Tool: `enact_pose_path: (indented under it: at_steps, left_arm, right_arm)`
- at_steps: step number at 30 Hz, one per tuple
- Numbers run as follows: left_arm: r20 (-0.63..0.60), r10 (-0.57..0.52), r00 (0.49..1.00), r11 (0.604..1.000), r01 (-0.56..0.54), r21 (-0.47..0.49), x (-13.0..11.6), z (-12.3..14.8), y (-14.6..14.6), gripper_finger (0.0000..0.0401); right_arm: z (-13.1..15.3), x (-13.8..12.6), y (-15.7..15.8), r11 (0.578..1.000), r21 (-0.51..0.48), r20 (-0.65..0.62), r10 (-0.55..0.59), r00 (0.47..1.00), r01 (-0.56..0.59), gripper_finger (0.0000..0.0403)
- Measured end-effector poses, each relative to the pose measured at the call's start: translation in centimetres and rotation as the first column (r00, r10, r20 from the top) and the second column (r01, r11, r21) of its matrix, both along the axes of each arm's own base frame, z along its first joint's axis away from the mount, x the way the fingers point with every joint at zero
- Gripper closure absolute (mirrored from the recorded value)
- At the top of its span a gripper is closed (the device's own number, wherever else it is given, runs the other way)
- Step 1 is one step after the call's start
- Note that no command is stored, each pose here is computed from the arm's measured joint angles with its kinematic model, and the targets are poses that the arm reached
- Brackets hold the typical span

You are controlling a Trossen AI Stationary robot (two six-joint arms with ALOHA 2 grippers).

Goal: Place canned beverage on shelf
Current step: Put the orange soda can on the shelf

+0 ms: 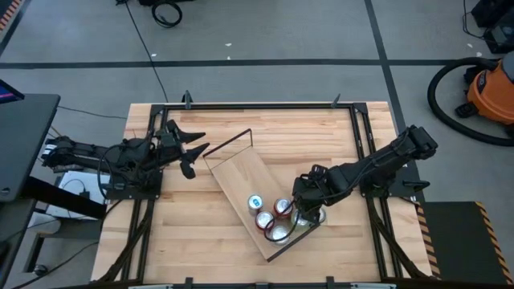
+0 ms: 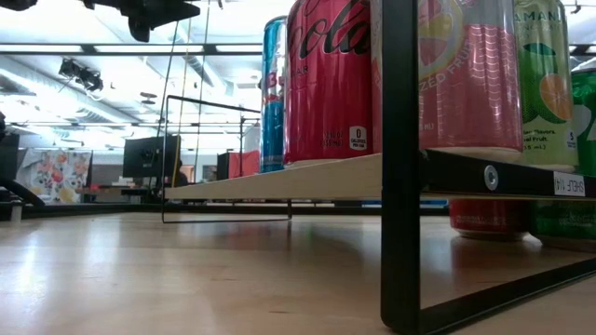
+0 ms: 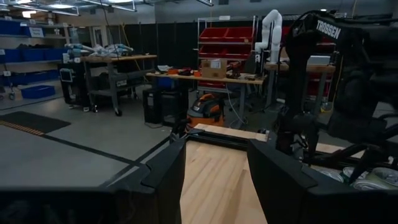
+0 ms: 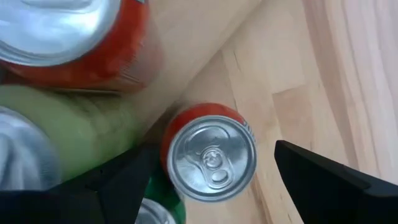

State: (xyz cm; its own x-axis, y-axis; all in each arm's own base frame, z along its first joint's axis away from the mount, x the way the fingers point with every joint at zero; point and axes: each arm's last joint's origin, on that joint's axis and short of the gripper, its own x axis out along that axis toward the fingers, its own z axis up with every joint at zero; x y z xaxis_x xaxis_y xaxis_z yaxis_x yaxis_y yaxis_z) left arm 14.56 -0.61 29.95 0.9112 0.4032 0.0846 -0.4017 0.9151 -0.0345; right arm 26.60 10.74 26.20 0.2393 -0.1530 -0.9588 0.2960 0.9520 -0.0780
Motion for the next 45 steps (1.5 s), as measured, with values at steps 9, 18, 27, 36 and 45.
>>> enact_pose_path:
  at_steps: [9,18,27,36,45]
  left_arm:
    - [-0.001,0.0,1.0,1.0,0.0,0.001,0.0,0.0,0.0,0.0219]
    - [-0.001,0.0,1.0,1.0,0.0,0.002,0.0,0.0,0.0,0.0218]
    - [-0.001,0.0,1.0,1.0,0.0,0.002,0.0,0.0,0.0,0.0218]
    - [-0.002,0.0,1.0,1.0,0.0,0.003,0.0,0.0,0.0,0.0218]
    - [-0.002,0.0,1.0,1.0,0.0,0.003,0.0,0.0,0.0,0.0218]
  right_arm:
    - [-2.0,0.1,-1.2,0.999,0.044,-0.037,-0.013,0.999,0.015,0.0055]
    - [-2.3,0.3,-2.1,0.998,0.058,-0.048,-0.018,0.999,0.021,0.0055]
    - [-1.0,0.7,-2.5,1.0,-0.026,-0.036,-0.012,0.999,0.011,0.0055]
    - [-0.9,0.3,-2.6,0.999,-0.031,-0.072,-0.044,0.996,0.041,0.0055]
    - [-0.8,-0.3,-3.2,0.99,-0.12,-0.111,-0.083,0.99,0.07,0.0055]
